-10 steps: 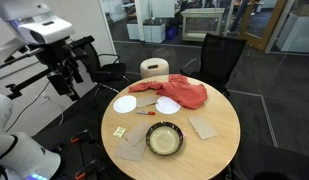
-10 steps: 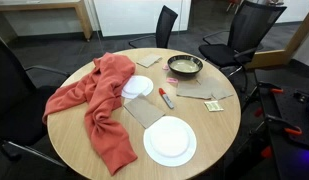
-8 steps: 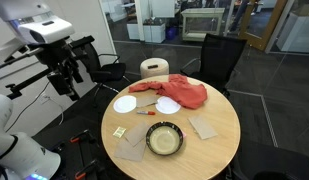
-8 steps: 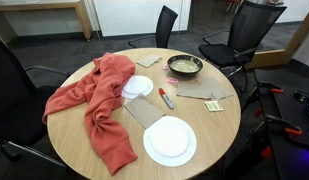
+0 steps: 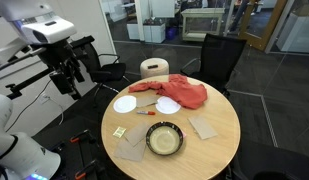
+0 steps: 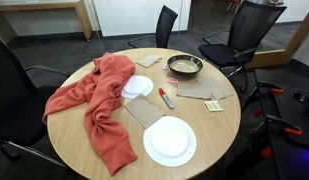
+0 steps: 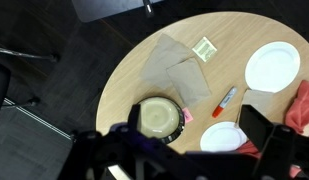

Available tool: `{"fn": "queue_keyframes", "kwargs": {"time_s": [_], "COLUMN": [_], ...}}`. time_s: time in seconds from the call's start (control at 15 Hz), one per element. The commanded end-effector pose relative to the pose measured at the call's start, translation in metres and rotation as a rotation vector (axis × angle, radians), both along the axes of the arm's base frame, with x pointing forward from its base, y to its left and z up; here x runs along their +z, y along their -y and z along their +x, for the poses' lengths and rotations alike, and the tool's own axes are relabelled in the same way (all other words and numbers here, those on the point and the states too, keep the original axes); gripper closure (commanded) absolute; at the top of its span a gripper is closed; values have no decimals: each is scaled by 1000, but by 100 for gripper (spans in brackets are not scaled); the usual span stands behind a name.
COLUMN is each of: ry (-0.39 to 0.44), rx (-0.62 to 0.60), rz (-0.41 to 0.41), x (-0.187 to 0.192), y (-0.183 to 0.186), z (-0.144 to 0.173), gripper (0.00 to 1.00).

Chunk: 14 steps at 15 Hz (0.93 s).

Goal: Put the marker in the bowl

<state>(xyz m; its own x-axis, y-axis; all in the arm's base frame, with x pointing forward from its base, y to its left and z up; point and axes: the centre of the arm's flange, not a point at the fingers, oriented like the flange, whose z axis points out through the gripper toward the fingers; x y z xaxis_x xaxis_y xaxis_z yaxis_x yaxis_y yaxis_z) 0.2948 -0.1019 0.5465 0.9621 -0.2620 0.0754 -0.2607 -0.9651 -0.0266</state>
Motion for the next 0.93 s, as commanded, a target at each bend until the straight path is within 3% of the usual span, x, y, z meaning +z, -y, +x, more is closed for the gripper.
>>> {"fn": "queue_keyframes", "kwargs": {"time_s": [0.0, 0.53, 0.87], "ry": [-5, -14, -33], "rx": [-14, -70, -107], "rz": [1, 5, 20], "x": [-9, -75, -126], "y": [-22, -115, -140], "z": [34, 125, 170], "gripper": [0, 0, 0]}}
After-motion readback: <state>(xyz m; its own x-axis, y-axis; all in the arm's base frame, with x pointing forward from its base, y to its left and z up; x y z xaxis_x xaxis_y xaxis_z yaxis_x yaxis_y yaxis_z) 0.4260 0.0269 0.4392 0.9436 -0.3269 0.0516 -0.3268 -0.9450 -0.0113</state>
